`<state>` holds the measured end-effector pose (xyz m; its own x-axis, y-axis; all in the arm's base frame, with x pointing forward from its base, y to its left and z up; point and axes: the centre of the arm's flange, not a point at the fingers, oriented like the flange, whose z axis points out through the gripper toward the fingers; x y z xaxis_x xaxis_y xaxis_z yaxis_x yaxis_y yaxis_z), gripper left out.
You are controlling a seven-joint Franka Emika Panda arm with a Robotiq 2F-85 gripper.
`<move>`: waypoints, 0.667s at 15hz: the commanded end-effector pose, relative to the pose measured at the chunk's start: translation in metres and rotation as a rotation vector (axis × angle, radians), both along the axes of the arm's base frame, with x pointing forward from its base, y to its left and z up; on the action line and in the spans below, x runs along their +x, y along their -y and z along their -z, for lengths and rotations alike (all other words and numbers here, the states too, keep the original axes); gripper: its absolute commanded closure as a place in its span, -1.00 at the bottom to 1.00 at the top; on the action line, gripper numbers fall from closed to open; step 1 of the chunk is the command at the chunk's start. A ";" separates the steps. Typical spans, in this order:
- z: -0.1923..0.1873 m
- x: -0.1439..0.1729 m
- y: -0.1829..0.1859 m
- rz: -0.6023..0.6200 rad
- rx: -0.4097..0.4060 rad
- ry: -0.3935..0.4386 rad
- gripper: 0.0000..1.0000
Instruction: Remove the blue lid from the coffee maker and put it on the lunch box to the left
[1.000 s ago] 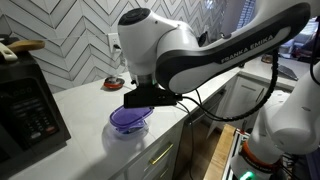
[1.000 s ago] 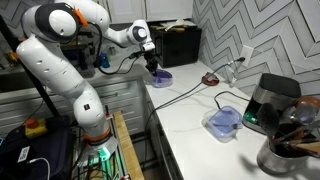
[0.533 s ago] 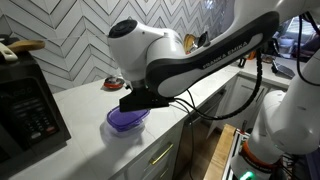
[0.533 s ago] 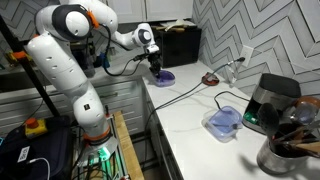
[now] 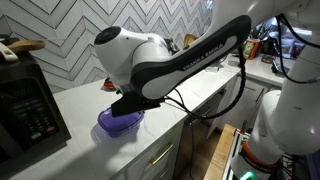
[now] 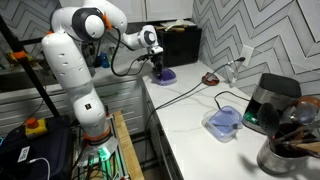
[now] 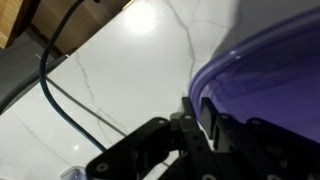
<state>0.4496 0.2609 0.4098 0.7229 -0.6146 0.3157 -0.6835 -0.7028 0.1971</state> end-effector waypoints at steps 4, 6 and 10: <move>0.004 0.015 -0.003 -0.007 -0.035 -0.078 -0.43; -0.019 -0.003 0.006 0.028 -0.051 -0.054 -0.72; -0.066 -0.053 0.034 0.137 -0.003 0.064 -1.00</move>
